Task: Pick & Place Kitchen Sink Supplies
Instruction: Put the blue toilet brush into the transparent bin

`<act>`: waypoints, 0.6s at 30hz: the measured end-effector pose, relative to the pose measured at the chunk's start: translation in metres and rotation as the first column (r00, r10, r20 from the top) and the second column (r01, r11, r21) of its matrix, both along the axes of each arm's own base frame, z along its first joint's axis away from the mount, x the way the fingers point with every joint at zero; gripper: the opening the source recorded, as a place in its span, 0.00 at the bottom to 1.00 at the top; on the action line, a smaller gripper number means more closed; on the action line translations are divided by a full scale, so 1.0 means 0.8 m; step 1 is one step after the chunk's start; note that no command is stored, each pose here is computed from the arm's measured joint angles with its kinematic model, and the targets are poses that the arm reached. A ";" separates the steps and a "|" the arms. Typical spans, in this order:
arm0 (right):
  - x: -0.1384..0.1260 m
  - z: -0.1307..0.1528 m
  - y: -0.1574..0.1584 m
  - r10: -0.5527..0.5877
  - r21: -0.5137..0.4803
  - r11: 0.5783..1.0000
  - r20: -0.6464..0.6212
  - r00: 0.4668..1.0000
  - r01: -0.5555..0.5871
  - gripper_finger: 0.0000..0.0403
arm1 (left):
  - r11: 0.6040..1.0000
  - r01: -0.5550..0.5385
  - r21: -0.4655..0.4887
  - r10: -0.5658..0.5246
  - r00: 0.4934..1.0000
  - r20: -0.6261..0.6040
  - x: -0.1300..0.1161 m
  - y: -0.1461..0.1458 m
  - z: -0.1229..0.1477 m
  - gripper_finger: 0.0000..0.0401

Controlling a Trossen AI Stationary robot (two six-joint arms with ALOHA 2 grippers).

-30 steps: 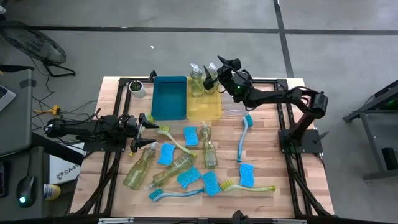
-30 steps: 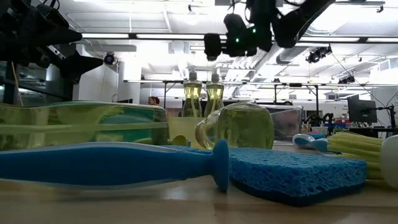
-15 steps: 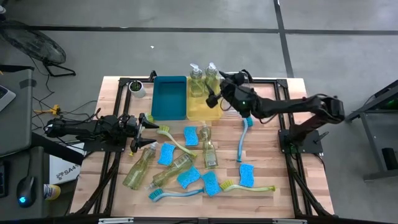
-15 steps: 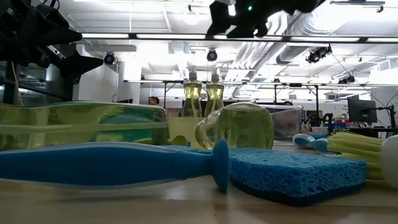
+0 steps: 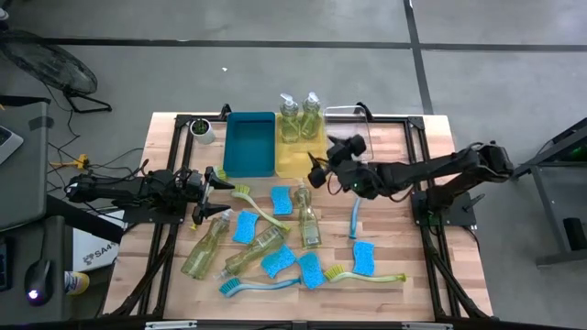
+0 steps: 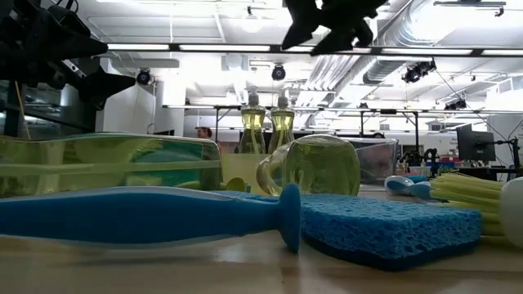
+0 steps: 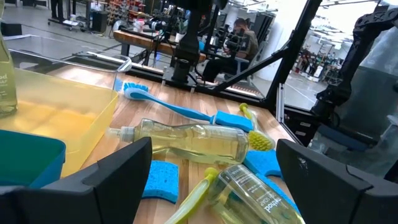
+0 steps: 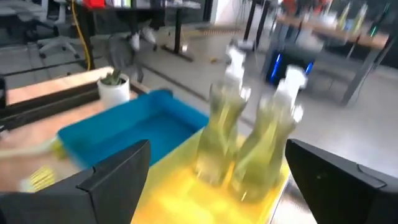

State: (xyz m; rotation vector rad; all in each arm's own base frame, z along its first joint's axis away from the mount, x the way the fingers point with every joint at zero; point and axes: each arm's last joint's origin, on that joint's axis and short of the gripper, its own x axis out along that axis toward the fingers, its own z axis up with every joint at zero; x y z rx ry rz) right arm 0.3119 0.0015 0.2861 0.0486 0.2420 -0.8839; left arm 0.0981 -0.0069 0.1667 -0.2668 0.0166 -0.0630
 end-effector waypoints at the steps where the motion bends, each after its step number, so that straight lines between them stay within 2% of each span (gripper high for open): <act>1: -0.003 -0.003 0.003 -0.002 0.038 0.999 0.004 1.000 0.002 0.91 | 1.000 0.000 0.000 0.000 1.000 0.000 0.000 0.000 0.000 0.85; 5: -0.019 -0.015 0.008 0.008 0.248 0.969 0.013 1.000 -0.011 0.91 | 1.000 0.000 0.000 0.000 1.000 0.000 0.000 0.000 0.000 0.85; 9: -0.037 -0.020 0.009 0.005 0.442 0.897 0.001 1.000 -0.005 0.90 | 1.000 0.000 0.000 0.000 1.000 0.000 0.000 0.000 0.000 0.85; 14: -0.056 -0.035 0.016 -0.019 0.579 0.811 -0.114 0.993 0.082 0.90 | 1.000 0.000 0.000 0.000 1.000 0.000 0.000 0.000 0.000 0.85; 18: -0.076 -0.046 0.020 -0.088 0.635 0.740 -0.234 0.968 0.221 0.90 | 1.000 0.000 0.000 0.000 1.000 0.000 0.000 0.000 0.000 0.85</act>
